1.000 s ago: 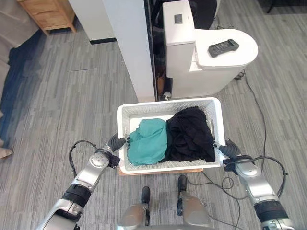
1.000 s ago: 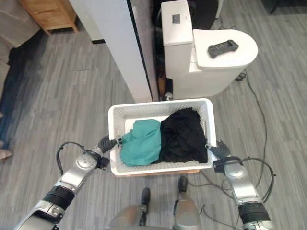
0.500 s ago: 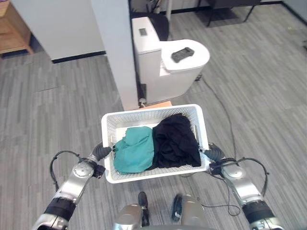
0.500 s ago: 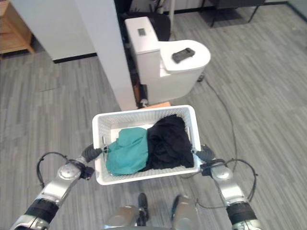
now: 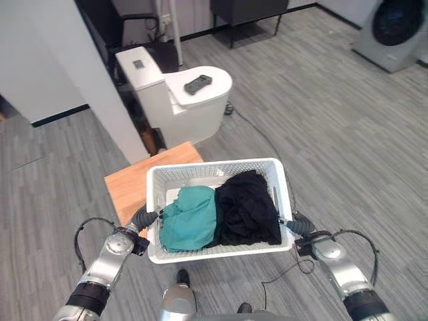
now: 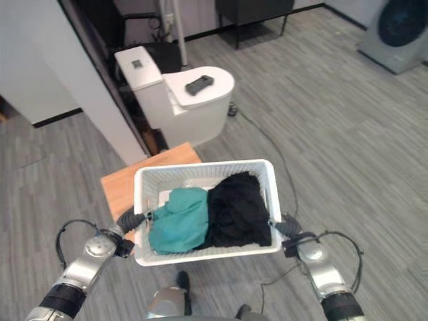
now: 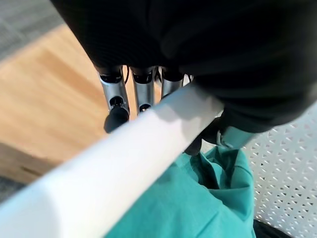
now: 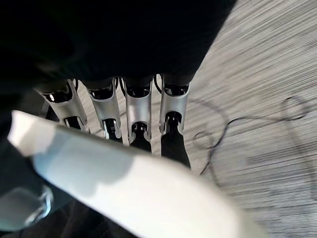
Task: Grab the laundry basket,head to the washer,open it,put in the laundry and shut it.
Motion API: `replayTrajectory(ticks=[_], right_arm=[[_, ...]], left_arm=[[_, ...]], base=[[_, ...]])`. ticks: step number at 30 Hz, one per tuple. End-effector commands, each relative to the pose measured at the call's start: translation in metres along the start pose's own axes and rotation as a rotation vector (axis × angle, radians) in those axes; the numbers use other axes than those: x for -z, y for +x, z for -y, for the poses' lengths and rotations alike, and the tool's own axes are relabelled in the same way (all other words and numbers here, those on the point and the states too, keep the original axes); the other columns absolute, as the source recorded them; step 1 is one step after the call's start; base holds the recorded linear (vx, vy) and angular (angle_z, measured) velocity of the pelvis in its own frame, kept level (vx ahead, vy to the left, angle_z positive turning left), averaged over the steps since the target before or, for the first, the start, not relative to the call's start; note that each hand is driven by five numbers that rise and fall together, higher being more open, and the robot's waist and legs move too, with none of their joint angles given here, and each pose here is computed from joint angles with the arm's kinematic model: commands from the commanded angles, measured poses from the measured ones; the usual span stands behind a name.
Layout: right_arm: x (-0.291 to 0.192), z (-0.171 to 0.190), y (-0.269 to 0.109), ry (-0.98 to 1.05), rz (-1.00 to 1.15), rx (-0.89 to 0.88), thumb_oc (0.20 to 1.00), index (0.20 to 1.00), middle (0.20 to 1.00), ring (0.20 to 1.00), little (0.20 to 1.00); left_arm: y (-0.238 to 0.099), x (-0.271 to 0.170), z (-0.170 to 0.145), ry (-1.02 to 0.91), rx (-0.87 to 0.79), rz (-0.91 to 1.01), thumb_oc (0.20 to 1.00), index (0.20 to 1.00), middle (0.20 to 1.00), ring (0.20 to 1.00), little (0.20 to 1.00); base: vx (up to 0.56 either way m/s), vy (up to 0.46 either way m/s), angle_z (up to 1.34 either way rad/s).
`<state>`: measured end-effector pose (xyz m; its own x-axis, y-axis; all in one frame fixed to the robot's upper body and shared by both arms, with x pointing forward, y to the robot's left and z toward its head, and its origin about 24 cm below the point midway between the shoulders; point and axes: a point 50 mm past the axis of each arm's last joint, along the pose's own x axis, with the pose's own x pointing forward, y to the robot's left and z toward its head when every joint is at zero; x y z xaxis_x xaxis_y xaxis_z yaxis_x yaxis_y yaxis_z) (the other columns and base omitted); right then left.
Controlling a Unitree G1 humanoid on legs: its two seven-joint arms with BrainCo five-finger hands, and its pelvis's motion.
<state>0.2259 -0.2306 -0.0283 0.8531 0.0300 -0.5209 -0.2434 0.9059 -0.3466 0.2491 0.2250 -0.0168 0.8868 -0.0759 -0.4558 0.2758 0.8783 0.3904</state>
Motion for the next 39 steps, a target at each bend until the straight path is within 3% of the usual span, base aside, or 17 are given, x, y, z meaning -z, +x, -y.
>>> replayTrajectory(ticks=[1,10,19,27,31,39], right_arm=[[-0.064,0.036,-0.004,0.022,0.309,0.141,0.200,0.200,0.200,0.200,0.200],[-0.067,0.052,-0.004,0.015,0.312,0.189,0.200,0.200,0.200,0.200,0.200],[-0.070,0.031,0.006,0.067,0.326,0.102,0.200,0.200,0.200,0.200,0.200],[-0.081,0.002,0.014,0.044,0.345,-0.009,0.200,0.200,0.200,0.200,0.200],[-0.059,0.001,0.013,0.042,0.269,-0.035,0.200,0.200,0.200,0.200,0.200],[-0.032,0.025,0.013,0.052,0.160,0.073,0.200,0.200,0.200,0.200,0.200]], left_arm=[[0.013,-0.042,-0.029,0.055,-0.121,0.153,0.200,0.200,0.200,0.200,0.200],[0.018,-0.047,-0.031,0.040,-0.132,0.163,0.200,0.200,0.200,0.200,0.200],[0.010,-0.046,-0.042,0.036,-0.158,0.191,0.200,0.200,0.200,0.200,0.200],[0.002,-0.036,-0.056,0.024,-0.226,0.164,0.200,0.200,0.200,0.200,0.200],[0.000,-0.015,-0.043,0.005,-0.220,0.093,0.200,0.200,0.200,0.200,0.200],[0.004,-0.001,-0.022,-0.055,-0.190,0.045,0.200,0.200,0.200,0.200,0.200]], base=[[-0.34,-0.223,-0.30],[-0.17,-0.049,-0.43],[-0.05,0.174,-0.38],[-0.16,0.168,-1.19],[-0.01,0.074,-0.65],[0.09,-0.095,0.00]])
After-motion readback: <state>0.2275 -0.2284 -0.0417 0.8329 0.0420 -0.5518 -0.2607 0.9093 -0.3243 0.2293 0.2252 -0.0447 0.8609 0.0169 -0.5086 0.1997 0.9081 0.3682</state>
